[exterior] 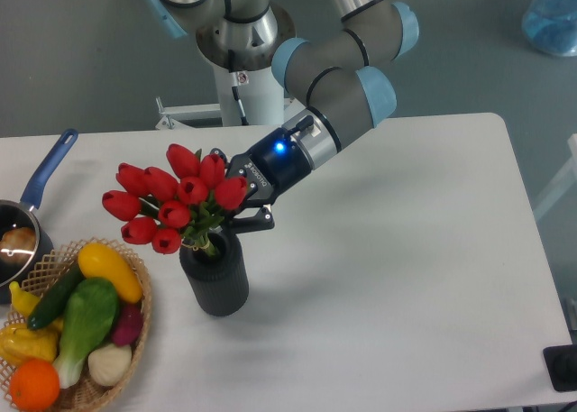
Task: Insert the flowers into the vase
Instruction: 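Rotate the gripper to stand the tulips upright in the vase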
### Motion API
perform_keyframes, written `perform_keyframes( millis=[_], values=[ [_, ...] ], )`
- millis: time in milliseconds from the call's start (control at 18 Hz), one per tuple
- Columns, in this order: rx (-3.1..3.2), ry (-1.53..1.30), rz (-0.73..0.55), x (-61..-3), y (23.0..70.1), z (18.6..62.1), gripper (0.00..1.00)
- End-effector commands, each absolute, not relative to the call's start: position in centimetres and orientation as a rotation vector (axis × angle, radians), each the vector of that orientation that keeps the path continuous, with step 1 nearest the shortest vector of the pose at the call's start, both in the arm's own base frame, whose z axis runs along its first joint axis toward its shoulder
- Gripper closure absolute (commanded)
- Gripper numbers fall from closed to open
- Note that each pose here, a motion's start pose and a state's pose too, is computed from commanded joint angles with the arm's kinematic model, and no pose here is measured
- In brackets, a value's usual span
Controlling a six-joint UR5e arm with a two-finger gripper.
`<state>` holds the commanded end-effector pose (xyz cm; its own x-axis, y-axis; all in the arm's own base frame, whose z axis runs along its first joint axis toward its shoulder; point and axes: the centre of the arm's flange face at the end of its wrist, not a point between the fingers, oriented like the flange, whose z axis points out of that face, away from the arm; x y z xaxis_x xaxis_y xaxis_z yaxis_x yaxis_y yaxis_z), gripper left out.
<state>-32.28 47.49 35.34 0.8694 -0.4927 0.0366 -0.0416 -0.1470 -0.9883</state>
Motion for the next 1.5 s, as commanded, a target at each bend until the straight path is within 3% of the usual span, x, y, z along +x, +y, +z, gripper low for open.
perform_keyframes(
  millis=[1500],
  values=[
    [-1.704,0.373,-0.446,-33.3,47.3,31.6,0.7]
  ],
)
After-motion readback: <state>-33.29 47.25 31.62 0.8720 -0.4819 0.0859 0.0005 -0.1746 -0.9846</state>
